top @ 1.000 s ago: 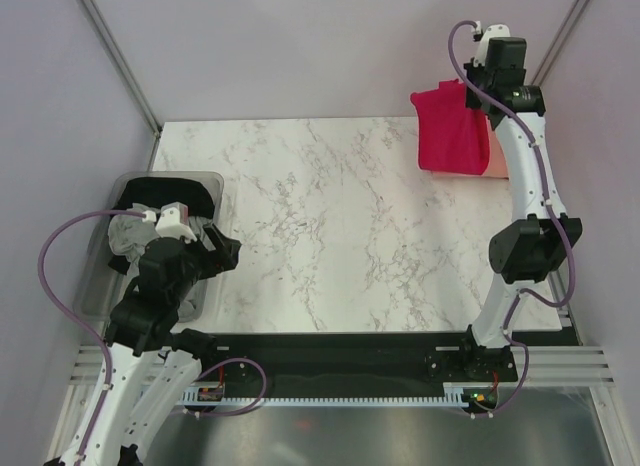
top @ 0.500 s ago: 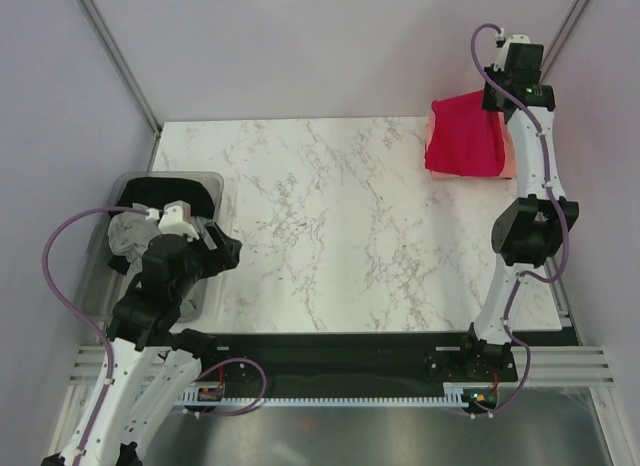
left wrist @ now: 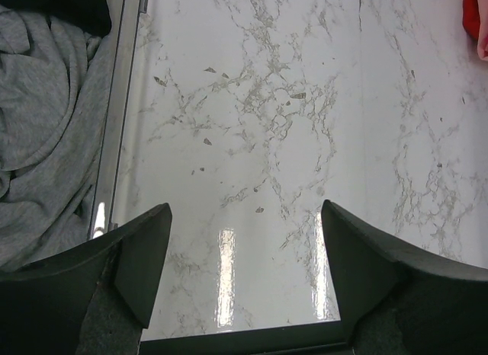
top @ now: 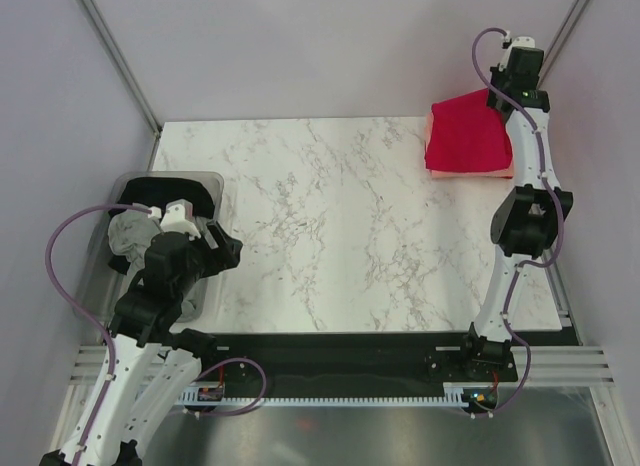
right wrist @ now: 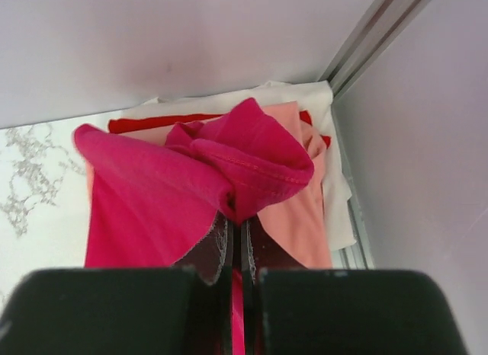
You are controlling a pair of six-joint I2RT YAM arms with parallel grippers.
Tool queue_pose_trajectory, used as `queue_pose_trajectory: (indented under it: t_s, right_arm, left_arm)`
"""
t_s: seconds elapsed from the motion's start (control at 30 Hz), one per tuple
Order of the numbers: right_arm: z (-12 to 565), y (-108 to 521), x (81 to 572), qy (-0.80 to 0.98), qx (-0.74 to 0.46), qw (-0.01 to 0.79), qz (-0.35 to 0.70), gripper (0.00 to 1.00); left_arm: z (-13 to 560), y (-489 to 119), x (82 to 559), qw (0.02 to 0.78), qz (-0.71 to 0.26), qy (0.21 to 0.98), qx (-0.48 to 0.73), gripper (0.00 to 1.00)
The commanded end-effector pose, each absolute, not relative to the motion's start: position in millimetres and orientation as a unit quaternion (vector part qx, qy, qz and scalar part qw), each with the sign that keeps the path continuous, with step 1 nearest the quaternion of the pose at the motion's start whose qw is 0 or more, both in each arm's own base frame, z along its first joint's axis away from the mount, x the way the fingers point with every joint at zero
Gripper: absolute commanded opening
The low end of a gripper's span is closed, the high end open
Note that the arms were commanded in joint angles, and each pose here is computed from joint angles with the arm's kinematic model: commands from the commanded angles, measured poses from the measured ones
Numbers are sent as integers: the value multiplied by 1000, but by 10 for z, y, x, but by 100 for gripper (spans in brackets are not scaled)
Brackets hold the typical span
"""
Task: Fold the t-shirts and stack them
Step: Neatly place the folded tshirt to the corner
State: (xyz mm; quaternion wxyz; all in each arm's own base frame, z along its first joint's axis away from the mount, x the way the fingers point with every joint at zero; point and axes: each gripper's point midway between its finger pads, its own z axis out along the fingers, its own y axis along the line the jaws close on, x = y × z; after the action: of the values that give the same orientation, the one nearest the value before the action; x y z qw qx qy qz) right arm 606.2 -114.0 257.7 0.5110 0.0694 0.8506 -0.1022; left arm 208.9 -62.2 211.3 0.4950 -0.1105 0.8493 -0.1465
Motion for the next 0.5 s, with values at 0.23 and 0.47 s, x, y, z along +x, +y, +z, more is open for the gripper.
queue_pose_trajectory:
  t_s: [0.23, 0.47]
  right_arm:
    - [2424, -1646, 6414, 800, 123, 558, -185, 29]
    - [2523, -1867, 6338, 766, 225, 563, -216, 98]
  left_arm:
    - [2143, -634, 2095, 496, -151, 847, -115, 86]
    - [2158, -637, 2086, 499, -154, 845, -114, 86]
